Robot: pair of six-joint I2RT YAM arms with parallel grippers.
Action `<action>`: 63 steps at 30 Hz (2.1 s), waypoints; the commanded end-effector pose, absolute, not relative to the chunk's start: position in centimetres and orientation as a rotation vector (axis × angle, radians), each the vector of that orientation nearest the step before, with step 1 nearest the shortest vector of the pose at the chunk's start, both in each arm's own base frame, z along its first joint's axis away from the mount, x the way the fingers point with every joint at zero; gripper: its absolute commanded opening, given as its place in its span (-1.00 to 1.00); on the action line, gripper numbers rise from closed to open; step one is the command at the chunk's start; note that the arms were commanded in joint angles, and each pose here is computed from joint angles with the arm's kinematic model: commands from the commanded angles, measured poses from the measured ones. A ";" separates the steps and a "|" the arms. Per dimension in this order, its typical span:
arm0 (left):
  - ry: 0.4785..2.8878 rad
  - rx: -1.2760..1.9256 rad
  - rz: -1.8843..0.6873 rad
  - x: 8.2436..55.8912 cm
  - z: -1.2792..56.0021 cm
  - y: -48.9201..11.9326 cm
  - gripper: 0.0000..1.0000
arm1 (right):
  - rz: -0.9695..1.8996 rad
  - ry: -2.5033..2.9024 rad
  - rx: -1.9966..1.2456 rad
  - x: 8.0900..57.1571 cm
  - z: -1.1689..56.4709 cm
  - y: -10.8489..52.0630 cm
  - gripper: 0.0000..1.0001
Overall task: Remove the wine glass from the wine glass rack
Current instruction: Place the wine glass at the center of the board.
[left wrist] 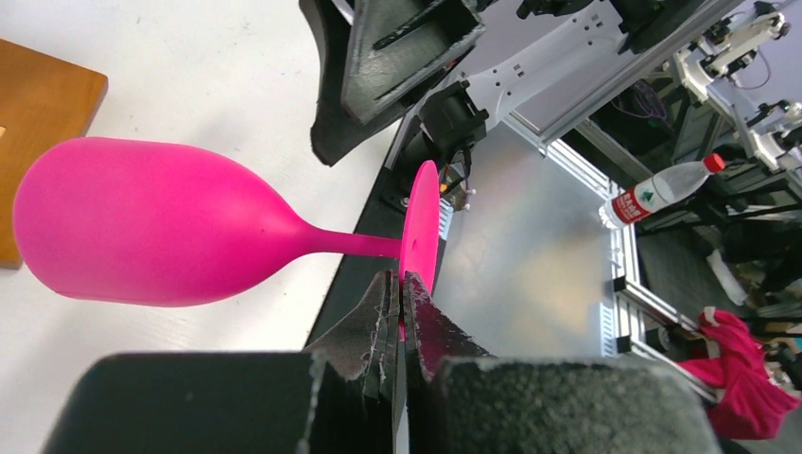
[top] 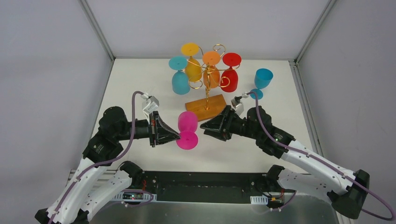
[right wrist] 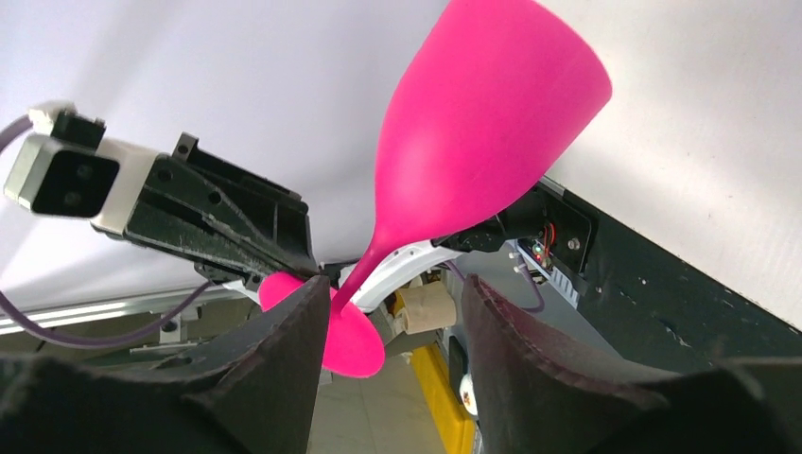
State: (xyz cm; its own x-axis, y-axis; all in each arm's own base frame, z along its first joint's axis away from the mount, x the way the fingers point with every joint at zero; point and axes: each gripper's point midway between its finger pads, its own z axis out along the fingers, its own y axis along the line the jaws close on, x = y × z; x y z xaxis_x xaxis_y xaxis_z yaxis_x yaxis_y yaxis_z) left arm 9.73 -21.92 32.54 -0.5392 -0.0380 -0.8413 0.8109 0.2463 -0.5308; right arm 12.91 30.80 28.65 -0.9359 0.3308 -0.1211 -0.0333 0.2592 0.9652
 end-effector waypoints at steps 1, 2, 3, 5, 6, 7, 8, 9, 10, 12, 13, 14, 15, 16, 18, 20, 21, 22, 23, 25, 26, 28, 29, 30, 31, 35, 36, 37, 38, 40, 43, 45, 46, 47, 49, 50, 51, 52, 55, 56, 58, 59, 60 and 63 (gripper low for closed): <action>1.634 0.820 -1.322 9.1 32.7 -21.6 -1.00 | 1.812 2.161 0.339 13.4 30.0 32.3 0.12; 1.622 0.833 -1.310 9.0 32.6 -21.5 -1.00 | 1.820 2.166 0.343 13.3 30.0 32.7 0.13; 1.613 0.844 -1.303 8.9 32.5 -21.4 -1.00 | 1.831 2.172 0.345 13.1 30.0 33.1 0.12; 1.604 0.856 -1.290 8.8 32.4 -21.3 -1.00 | 1.860 2.168 0.336 12.8 30.3 34.0 0.12; 1.601 0.861 -1.286 8.8 32.3 -21.2 -1.00 | 1.866 2.173 0.332 12.6 30.4 34.4 0.12; 1.601 0.866 -1.280 8.8 32.3 -21.2 -1.00 | 1.873 2.176 0.327 12.3 30.5 34.7 0.12; 1.604 0.869 -1.272 8.9 32.1 -21.2 -1.00 | 1.880 2.177 0.321 12.1 30.6 35.1 0.12; 1.606 0.872 -1.263 9.0 32.0 -21.1 -1.00 | 1.886 2.181 0.318 12.0 30.6 35.5 0.12; 1.605 0.878 -1.250 9.0 31.8 -21.1 -1.00 | 1.891 2.185 0.316 11.8 30.6 35.8 0.12; 1.599 0.890 -1.241 8.9 31.6 -21.0 -1.00 | 1.900 2.193 0.313 11.5 30.5 36.4 0.12; 1.589 0.899 -1.236 8.8 31.6 -20.9 -1.00 | 1.907 2.195 0.317 11.5 30.5 36.7 0.12; 1.580 0.909 -1.231 8.8 31.4 -20.9 -1.00 | 1.916 2.196 0.318 11.4 30.5 36.9 0.12; 1.572 0.917 -1.223 8.7 31.3 -20.8 -1.00 | 1.924 2.197 0.318 11.3 30.5 37.3 0.12; 1.564 0.925 -1.217 8.6 31.2 -20.8 -1.00 | 1.937 2.193 0.318 11.2 30.7 37.6 0.12; 1.555 0.937 -1.218 8.4 31.0 -20.7 -1.00 | 1.955 2.193 0.311 11.1 30.9 38.3 0.12; 1.544 0.947 -1.220 8.2 31.0 -20.7 -1.00 | 1.961 2.200 0.305 11.0 30.9 39.0 0.12; 1.540 0.950 -1.217 8.2 31.0 -20.6 -1.00 | 1.972 2.199 0.303 10.9 30.9 39.3 0.12; 1.538 0.952 -1.216 8.1 31.0 -20.6 -1.00 | 1.979 2.202 0.301 10.8 30.9 39.6 0.11; 1.534 0.954 -1.215 8.1 31.0 -20.6 -1.00 | 1.985 2.203 0.300 10.8 31.0 39.9 0.11; 1.528 0.957 -1.214 7.9 30.9 -20.5 -1.00 | 1.995 2.209 0.293 10.6 31.0 40.4 0.10; 1.523 0.957 -1.212 7.9 31.0 -20.5 -1.00 | 2.003 2.207 0.289 10.5 31.1 40.6 0.08; 1.521 0.959 -1.212 7.8 30.9 -20.4 -1.00 | 2.012 2.207 0.285 10.4 31.2 40.9 0.06; 1.520 0.959 -1.211 7.8 30.9 -20.4 -1.00 | 2.015 2.208 0.283 10.3 31.2 41.1 0.03; 1.520 0.960 -1.212 7.8 30.9 -20.4 -1.00 | 2.019 2.209 0.280 10.3 31.2 41.2 -0.01; 1.522 0.961 -1.211 7.8 30.8 -20.4 -1.00 | 2.022 2.211 0.278 10.2 31.1 41.3 -0.07; 1.519 0.961 -1.200 7.9 30.8 -20.4 -1.00 | 2.033 2.216 0.273 9.9 31.1 41.5 -0.27; 1.519 0.959 -1.199 7.9 30.8 -20.4 -1.00 | 2.036 2.216 0.271 9.9 31.1 41.5 -0.33; 1.519 0.960 -1.197 8.0 30.8 -20.4 -1.00 | 2.041 2.213 0.267 9.8 31.3 41.5 -0.39; 1.520 0.960 -1.197 8.0 30.8 -20.4 -1.00 | 2.042 2.214 0.267 9.8 31.3 41.5 -0.43; 1.522 0.963 -1.193 8.1 30.7 -20.4 -1.00 | 2.042 2.213 0.270 9.7 31.2 41.4 -0.52; 1.532 0.960 -1.196 8.2 30.5 -20.5 -1.00 | 2.045 2.211 0.267 9.6 31.3 41.3 -0.70; 1.540 0.954 -1.193 8.3 30.4 -20.5 -1.00 | 2.045 2.211 0.263 9.5 31.3 41.2 -0.80; 1.546 0.949 -1.193 8.4 30.3 -20.5 -1.00 | 2.044 2.210 0.263 9.5 31.2 41.1 -0.86; 1.553 0.943 -1.187 8.5 30.2 -20.4 -1.00 | 2.046 2.210 0.262 9.5 31.2 41.1 -0.96; 1.564 0.925 -1.175 8.8 30.1 -20.4 -0.88 | 2.043 2.213 0.260 9.4 31.1 41.0 -1.00; 1.566 0.924 -1.174 8.8 30.0 -20.3 -0.81 | 2.041 2.211 0.260 9.5 31.0 40.9 -1.00; 1.566 0.920 -1.171 8.8 29.9 -20.3 -0.70 | 2.039 2.209 0.258 9.4 31.0 40.8 -1.00; 1.565 0.915 -1.169 8.8 29.9 -20.2 -0.55 | 2.039 2.207 0.253 9.4 31.0 40.8 -1.00; 1.569 0.901 -1.178 8.6 30.0 -20.1 -0.21 | 2.038 2.195 0.245 9.3 31.0 40.3 -1.00; 1.577 0.886 -1.180 8.6 30.0 -20.1 -0.08 | 2.032 2.190 0.245 9.3 30.9 40.1 -1.00; 1.584 0.868 -1.184 8.6 30.0 -20.0 0.08 | 2.026 2.177 0.237 9.3 30.9 39.7 -1.00; 1.591 0.852 -1.184 8.6 30.0 -19.9 0.17 | 2.014 2.178 0.227 9.2 30.7 39.4 -1.00; 1.593 0.837 -1.180 8.7 30.1 -19.8 0.23 | 1.999 2.181 0.211 9.1 30.6 39.1 -1.00; 1.600 0.815 -1.197 8.4 30.2 -19.7 0.35 | 1.948 2.195 0.145 8.7 30.0 38.2 -1.00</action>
State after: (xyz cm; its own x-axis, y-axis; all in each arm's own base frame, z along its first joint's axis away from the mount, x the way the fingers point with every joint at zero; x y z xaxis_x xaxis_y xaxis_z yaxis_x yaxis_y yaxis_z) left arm 8.37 -19.79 29.73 -0.3231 0.0092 -0.9463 0.9073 0.2873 -0.3070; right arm 9.36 39.42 27.59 -0.9746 0.2237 0.0051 0.0464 0.1793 0.9827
